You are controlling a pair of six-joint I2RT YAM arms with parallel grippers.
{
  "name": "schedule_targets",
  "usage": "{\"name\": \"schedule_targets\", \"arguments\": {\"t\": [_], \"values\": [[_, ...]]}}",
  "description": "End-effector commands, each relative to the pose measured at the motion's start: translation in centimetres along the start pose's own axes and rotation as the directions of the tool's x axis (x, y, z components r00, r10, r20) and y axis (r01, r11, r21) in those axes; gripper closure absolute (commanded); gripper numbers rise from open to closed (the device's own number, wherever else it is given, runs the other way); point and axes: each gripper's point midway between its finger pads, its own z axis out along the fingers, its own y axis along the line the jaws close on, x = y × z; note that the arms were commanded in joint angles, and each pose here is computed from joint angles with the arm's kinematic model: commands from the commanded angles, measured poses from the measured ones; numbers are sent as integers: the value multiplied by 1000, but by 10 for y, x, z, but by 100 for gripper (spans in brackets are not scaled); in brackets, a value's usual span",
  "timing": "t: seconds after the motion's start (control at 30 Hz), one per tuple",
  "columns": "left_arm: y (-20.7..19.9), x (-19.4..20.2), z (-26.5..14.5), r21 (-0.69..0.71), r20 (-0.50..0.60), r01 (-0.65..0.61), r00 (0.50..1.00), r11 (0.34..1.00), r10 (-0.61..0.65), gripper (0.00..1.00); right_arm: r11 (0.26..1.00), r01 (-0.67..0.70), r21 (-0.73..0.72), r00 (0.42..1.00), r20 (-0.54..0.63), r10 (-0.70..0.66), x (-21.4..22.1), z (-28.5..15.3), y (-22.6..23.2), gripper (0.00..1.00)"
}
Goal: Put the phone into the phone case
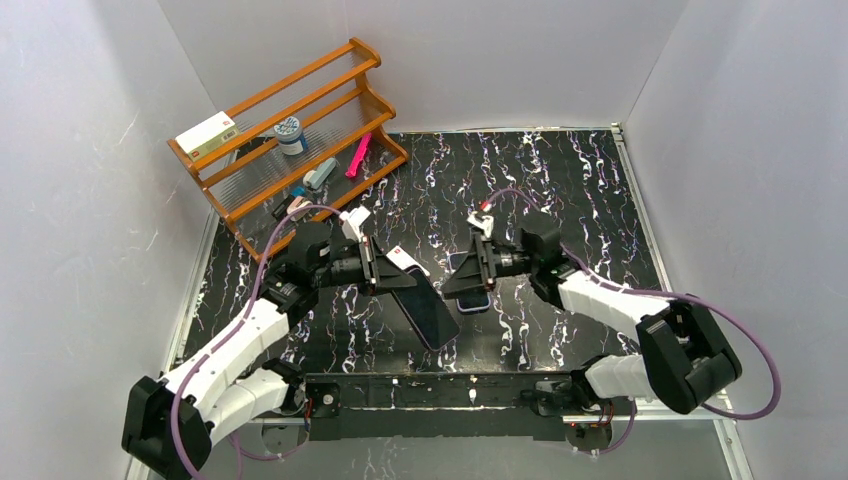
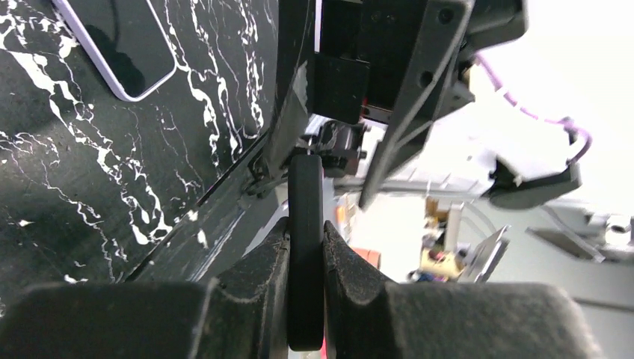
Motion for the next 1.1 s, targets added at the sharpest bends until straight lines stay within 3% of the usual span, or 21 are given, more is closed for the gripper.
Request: {"name": "schedule_targets", "arguments": {"t": [0.0,0.17,0.27,0.4,0.77,1.07], "values": [[-33,-32,-12,126,190,104,973,987,-127,100,998,-27,-61,973,227,40,-23,-30,4,25],[-49,-63,-22,290,326,189,902,938,-282,100,996,8,-90,918,395,28,-32,-48,16,11],[-50,-72,-26,366,354,226,863,903,-360,100,992,34,-123,881,473,28,-35,-56,28,8],[-52,-77,-28,386,371,224,850,895,-373,100,983,58,-176,847,530,45,-40,-64,44,6],[-52,-77,-42,478,374,281,793,833,-482,100,964,113,-241,832,553,40,-47,-66,74,19],[-58,-77,-55,552,357,307,754,775,-552,100,937,196,-288,833,553,-4,-53,-42,104,34]]}}
